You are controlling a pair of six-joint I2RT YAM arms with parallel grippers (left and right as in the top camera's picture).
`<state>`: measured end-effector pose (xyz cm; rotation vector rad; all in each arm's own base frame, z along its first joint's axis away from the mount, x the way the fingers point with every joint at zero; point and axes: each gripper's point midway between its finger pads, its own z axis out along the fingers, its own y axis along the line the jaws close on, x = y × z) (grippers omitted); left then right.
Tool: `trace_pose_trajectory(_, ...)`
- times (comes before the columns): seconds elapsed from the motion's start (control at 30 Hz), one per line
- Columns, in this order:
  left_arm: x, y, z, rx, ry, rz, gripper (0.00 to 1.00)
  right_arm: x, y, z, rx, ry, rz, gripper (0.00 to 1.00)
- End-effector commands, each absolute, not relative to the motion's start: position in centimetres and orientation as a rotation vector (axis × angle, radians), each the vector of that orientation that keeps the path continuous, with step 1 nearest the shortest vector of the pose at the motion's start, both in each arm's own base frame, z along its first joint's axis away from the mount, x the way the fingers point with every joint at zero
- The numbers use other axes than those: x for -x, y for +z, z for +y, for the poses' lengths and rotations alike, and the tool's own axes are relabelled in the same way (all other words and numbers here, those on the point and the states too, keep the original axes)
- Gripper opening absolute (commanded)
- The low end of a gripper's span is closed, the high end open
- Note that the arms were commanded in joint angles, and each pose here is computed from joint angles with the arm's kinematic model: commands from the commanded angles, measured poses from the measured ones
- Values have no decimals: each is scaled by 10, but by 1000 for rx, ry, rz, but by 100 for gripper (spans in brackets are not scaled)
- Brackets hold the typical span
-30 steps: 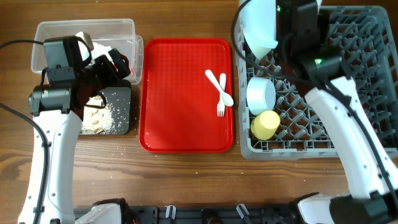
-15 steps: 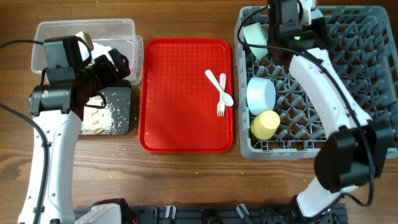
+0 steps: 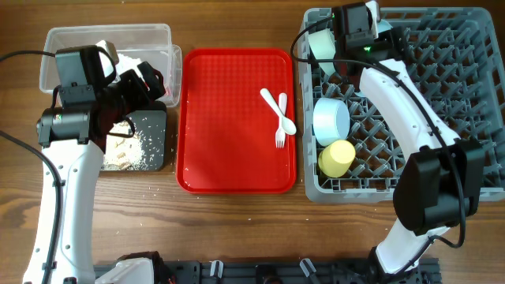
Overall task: Sort waste into correct bins and load items into the dishwasher rack
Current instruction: 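Carry the light-blue plate into the rack and stand it upright, then reach the right gripper to the white spoon and grasp it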
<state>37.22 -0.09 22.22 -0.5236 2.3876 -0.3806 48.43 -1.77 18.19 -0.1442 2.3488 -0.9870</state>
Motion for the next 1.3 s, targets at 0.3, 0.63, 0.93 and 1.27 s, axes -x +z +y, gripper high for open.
trace_pose_trajectory(0.3, -376, 227, 2, 521, -371, 2373, 100, -449, 318, 133, 506, 236, 2097, 100)
trace_pose_trajectory(0.63, -376, 227, 2, 521, -371, 2373, 100, -437, 222, 207, 378, 596, 2400, 93)
trace_pose_trajectory(0.93, -376, 227, 2, 521, -371, 2373, 100, -404, 86, 236, 214, 198, 2786, 82)
trace_pose_trajectory(1.27, -376, 227, 2, 521, -371, 2373, 100, -390, 12, 221, 50, 38, 2968, 79)
